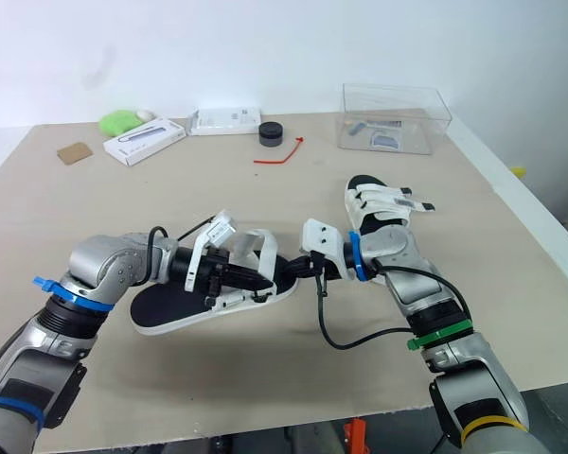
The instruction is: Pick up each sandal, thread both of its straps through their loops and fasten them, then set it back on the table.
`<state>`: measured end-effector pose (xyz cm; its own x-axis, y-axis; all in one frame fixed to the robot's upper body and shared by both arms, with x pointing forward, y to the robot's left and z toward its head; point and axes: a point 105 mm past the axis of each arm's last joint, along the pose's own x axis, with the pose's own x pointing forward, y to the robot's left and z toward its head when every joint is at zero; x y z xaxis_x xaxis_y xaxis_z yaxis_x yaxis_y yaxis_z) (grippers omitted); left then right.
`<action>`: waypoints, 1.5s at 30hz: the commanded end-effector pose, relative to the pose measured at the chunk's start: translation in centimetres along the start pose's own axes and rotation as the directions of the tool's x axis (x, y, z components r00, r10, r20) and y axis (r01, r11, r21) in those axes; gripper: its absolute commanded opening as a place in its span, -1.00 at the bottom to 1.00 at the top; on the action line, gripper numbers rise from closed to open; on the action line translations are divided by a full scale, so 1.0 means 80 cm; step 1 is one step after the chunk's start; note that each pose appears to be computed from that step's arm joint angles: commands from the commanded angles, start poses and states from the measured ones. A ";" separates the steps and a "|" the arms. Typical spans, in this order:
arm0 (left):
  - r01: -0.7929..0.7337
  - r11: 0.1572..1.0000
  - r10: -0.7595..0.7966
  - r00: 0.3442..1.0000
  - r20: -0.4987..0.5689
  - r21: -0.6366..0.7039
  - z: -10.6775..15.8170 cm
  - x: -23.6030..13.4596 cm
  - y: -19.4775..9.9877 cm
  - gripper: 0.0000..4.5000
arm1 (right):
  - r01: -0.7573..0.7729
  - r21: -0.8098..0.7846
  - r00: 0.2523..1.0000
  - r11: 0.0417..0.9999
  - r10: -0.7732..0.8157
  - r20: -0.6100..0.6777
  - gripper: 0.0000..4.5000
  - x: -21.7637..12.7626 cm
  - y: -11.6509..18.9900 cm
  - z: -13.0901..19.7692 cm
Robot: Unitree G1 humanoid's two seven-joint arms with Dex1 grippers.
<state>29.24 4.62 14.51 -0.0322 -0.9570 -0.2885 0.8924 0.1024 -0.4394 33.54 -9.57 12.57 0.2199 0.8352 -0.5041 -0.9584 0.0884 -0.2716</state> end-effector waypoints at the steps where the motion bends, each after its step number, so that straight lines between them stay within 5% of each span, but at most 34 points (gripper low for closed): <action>1: 0.092 0.996 -0.092 0.996 0.005 -0.004 0.002 -0.008 -0.019 -0.73 | 0.019 0.001 1.000 1.000 -0.019 -0.020 -1.00 -0.007 -0.006 -0.003; 4: 0.131 0.991 -0.131 0.991 0.016 0.020 0.009 -0.013 -0.027 -0.19 | 0.019 0.000 1.000 1.000 -0.019 -0.020 -1.00 -0.007 -0.007 -0.003; 14: 0.003 0.993 -0.017 0.993 0.121 0.114 0.056 -0.023 0.003 -0.19 | 0.018 -0.004 1.000 1.000 -0.018 -0.020 -1.00 -0.007 -0.009 -0.002; 26: -0.032 0.990 0.011 0.989 0.145 0.139 0.059 -0.025 0.008 -0.19 | 0.015 0.002 1.000 1.000 -0.015 -0.027 -1.00 -0.009 -0.007 -0.004; 29: -0.063 0.986 0.042 0.989 0.139 0.152 0.053 -0.023 0.015 -0.55 | 0.011 0.000 1.000 1.000 -0.011 -0.027 -1.00 -0.009 -0.007 -0.003; 31: -0.041 0.988 0.024 0.993 0.116 0.151 0.044 -0.020 0.011 -0.97 | 0.009 -0.002 1.000 1.000 -0.009 -0.027 -1.00 -0.008 -0.007 -0.003; 45: 0.054 0.990 -0.058 0.998 0.028 0.131 0.002 -0.004 -0.016 -0.99 | 0.002 -0.008 0.999 1.000 -0.002 -0.032 -1.00 -0.009 -0.007 -0.004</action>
<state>29.03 4.84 15.30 -0.0299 -0.9716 -0.2346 0.9400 0.0524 -0.3370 33.71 -9.83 12.62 0.2104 0.8322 -0.5131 -0.9611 0.0800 -0.2643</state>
